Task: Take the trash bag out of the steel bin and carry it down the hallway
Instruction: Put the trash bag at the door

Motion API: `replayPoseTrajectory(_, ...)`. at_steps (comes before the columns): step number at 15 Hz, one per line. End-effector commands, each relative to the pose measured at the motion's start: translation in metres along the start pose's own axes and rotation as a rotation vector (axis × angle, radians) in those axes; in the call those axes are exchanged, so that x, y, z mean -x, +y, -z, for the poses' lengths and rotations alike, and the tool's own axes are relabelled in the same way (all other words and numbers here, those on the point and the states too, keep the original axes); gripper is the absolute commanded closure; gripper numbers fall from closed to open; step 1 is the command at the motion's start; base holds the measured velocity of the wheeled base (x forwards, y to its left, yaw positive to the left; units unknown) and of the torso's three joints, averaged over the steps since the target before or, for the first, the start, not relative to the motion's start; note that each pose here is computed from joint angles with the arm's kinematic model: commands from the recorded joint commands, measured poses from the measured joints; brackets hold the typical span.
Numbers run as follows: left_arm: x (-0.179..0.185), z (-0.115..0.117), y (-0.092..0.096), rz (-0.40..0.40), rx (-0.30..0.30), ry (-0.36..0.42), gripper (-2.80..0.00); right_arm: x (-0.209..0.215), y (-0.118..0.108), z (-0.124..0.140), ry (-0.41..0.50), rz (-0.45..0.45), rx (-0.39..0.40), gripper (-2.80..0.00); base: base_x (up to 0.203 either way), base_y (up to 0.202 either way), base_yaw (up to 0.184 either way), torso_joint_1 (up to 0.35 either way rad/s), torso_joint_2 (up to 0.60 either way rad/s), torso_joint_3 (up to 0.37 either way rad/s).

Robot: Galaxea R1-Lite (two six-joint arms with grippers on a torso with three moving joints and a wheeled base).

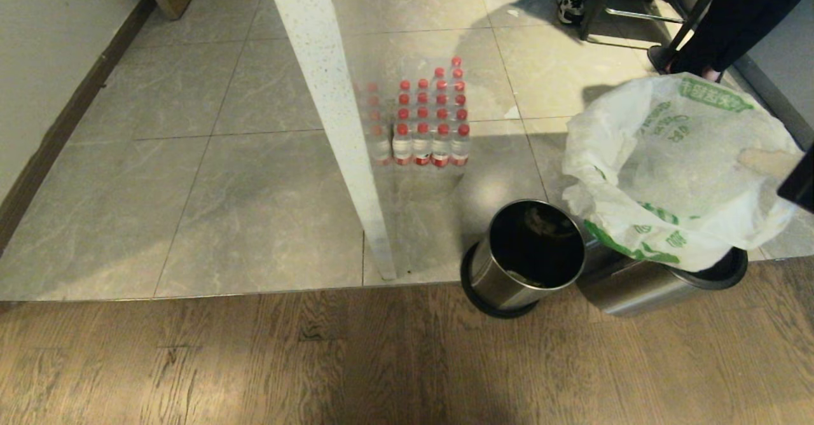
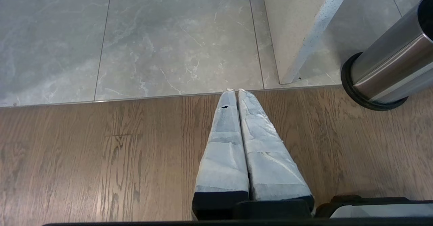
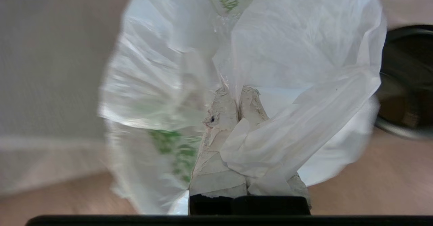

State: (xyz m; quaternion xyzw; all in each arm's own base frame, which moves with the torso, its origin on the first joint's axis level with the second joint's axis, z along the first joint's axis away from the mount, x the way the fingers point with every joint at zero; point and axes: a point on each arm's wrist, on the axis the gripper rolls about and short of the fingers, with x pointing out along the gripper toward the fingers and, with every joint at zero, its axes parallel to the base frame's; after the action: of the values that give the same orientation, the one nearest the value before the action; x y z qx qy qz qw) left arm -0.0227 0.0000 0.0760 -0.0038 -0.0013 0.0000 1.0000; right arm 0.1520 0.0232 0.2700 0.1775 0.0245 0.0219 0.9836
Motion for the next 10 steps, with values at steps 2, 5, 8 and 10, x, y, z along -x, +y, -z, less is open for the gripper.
replayPoseTrajectory(2, 0.000, 0.000, 0.000, 0.000, 0.000, -0.001, 0.00, 0.077, -0.018, 0.016, -0.060, -0.034, 0.068, 0.00, 0.000, 0.000, 0.000, 0.000, 0.00, 0.000)
replayPoseTrajectory(5, 0.000, 0.000, 0.000, 0.000, 0.001, -0.001, 0.00, 0.121, -0.041, 0.067, -0.032, -0.030, 0.183, 0.00, 0.000, 0.000, 0.000, 0.000, 0.00, 0.000)
replayPoseTrajectory(8, 0.000, 0.000, 0.000, 0.000, 0.000, -0.001, 0.00, 0.147, -0.054, 0.108, 0.091, 0.009, 0.268, 0.00, 0.000, 0.000, 0.000, 0.000, 0.00, 0.000)
replayPoseTrajectory(10, 0.000, 0.000, 0.000, 0.000, 0.001, -0.001, 0.00, 0.162, -0.063, 0.131, 0.061, 0.031, 0.290, 0.00, 0.000, 0.000, 0.000, 0.000, 0.00, 0.000)
